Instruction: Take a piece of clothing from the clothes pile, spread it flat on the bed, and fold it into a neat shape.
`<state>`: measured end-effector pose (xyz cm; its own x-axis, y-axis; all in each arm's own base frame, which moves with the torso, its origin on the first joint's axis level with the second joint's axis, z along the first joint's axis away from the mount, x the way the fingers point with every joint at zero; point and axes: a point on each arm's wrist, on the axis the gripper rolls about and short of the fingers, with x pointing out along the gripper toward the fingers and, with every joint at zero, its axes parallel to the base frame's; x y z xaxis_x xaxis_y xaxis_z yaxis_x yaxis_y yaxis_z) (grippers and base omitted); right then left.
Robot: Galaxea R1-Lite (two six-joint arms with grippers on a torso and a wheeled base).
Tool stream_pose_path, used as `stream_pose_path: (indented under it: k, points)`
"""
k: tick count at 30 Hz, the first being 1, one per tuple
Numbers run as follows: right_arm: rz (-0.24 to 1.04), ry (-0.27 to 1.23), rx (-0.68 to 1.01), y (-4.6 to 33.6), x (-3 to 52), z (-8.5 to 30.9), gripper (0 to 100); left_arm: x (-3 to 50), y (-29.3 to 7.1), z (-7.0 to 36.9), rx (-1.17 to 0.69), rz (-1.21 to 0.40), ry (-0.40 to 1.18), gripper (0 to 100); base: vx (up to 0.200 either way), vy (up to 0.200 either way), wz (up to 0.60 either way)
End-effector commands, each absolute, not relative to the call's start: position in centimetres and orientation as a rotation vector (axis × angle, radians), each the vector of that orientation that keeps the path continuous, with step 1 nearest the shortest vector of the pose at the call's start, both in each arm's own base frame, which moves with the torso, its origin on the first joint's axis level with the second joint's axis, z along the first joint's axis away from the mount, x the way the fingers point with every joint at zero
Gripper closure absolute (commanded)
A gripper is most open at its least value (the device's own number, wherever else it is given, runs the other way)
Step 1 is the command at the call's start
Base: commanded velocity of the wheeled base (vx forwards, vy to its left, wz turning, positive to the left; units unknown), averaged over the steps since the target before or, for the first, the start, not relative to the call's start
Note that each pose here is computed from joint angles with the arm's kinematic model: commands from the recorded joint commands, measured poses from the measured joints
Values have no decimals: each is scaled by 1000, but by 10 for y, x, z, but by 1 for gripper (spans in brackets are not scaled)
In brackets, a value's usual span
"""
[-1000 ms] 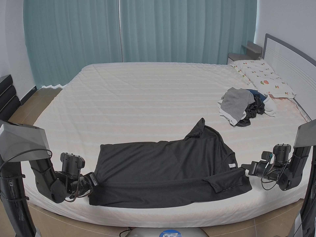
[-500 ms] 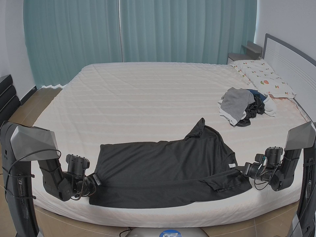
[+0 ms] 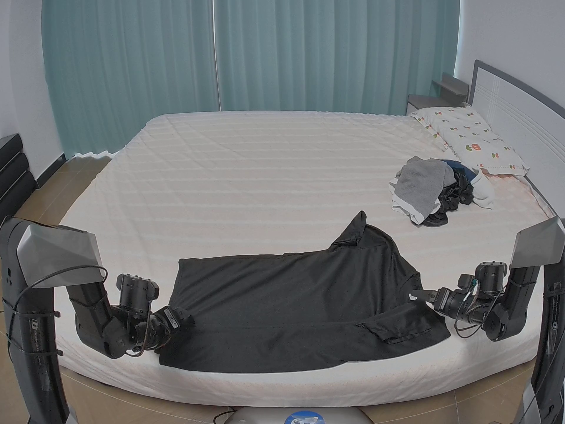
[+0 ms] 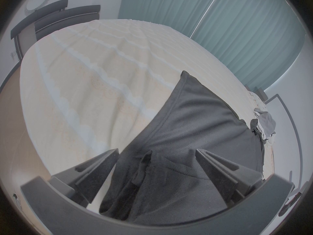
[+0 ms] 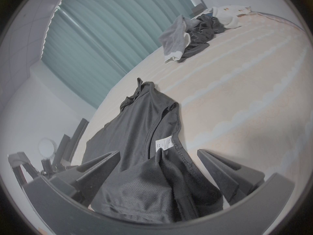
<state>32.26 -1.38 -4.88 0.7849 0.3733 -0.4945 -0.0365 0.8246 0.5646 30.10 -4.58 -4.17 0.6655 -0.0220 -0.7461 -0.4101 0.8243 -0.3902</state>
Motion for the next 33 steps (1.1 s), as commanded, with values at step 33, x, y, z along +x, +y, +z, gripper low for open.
stream_pose_path:
  k: [33]
  points:
    - [199, 601, 660, -20, 318, -29, 0, 337, -44, 13, -765, 225, 601, 0, 36, 0, 0]
